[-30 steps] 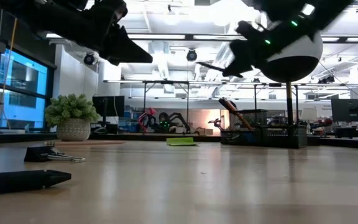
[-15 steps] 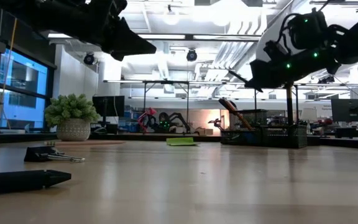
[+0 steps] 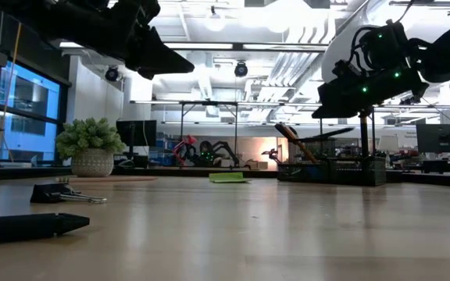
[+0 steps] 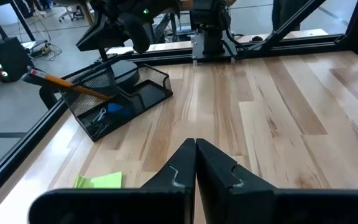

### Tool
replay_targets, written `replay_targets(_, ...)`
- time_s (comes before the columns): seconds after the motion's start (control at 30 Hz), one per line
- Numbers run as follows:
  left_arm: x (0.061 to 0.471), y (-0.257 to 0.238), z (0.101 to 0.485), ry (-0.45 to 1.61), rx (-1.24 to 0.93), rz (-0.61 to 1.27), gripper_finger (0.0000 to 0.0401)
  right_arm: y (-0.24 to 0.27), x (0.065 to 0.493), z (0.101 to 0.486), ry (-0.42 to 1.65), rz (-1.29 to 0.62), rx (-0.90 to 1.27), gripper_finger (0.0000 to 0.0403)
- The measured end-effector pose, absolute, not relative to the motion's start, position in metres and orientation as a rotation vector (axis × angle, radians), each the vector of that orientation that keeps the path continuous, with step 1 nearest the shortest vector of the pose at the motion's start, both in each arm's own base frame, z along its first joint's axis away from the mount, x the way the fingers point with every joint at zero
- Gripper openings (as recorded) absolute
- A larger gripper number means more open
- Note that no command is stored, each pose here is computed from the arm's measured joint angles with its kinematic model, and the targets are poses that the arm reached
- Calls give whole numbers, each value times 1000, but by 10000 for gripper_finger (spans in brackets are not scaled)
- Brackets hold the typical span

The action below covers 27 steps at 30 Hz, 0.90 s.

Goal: Pick and place office supplies into organizer
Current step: Put the black pen into the black desk organizer

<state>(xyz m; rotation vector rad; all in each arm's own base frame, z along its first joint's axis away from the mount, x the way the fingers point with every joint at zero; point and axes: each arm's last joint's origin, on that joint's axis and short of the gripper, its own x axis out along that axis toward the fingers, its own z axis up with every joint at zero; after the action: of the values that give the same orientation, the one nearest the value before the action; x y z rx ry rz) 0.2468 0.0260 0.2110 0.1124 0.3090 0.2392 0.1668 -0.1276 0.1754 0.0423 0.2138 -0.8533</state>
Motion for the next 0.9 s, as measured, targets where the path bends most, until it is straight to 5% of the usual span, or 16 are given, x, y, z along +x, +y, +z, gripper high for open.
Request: replay_targets(0.9,246,26,210,324,111,238,1,-123,164,159,378,-757,148,11)
